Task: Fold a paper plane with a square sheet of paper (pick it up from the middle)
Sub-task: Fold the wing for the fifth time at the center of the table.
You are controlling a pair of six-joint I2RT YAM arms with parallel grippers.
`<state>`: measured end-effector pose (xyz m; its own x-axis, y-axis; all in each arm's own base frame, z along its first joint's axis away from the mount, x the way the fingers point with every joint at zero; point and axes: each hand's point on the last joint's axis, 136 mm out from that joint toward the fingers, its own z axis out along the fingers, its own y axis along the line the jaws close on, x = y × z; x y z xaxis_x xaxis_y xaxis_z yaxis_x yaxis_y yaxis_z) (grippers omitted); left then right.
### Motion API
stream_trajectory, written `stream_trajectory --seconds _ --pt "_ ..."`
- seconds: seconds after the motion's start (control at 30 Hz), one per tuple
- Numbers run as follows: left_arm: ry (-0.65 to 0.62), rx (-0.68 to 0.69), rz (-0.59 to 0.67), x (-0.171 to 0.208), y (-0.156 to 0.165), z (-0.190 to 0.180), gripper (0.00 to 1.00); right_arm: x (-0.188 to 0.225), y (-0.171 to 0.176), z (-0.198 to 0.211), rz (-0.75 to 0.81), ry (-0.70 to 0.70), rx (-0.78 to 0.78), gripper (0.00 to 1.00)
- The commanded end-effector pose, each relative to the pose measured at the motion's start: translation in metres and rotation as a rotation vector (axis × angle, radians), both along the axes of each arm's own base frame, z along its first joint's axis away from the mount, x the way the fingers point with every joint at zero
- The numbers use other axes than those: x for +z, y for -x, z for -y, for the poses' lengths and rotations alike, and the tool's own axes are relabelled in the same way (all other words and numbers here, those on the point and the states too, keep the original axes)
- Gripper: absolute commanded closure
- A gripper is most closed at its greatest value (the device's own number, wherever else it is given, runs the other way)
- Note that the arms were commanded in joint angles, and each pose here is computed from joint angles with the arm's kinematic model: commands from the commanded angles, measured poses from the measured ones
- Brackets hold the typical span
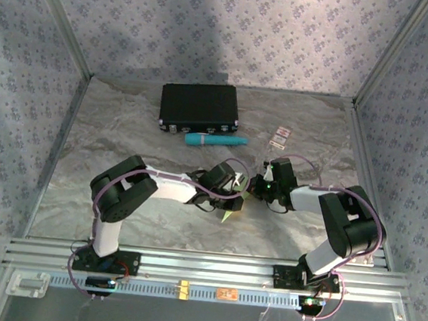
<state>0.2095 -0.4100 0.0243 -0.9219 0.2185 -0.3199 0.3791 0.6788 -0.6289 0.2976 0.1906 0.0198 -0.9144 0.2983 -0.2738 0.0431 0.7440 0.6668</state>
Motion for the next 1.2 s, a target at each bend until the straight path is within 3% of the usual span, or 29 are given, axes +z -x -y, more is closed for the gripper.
stream_trajectory --seconds 0.0,0.2,0.57,0.77,0.93,1.17 --pt "-0.065 -0.013 -0.05 -0.014 0.016 -0.02 0.88 -0.03 0.023 0.021 -0.111 0.093 -0.045 0.93" --pt "-0.054 -0.046 0.017 0.016 0.015 -0.02 0.85 -0.03 0.022 0.022 -0.109 0.095 -0.048 0.93" --pt "-0.01 -0.098 0.073 0.034 0.021 -0.01 0.84 -0.031 0.023 0.022 -0.112 0.091 -0.046 0.93" --pt "-0.03 -0.073 0.034 0.015 0.019 -0.008 0.85 -0.032 0.024 0.023 -0.114 0.095 -0.046 0.93" --pt "-0.075 -0.038 -0.03 -0.008 0.026 -0.022 0.85 -0.032 0.025 0.023 -0.114 0.095 -0.047 0.93" --pt "-0.092 -0.021 -0.051 -0.013 0.041 -0.046 0.85 -0.027 0.023 0.022 -0.107 0.086 -0.041 0.93"
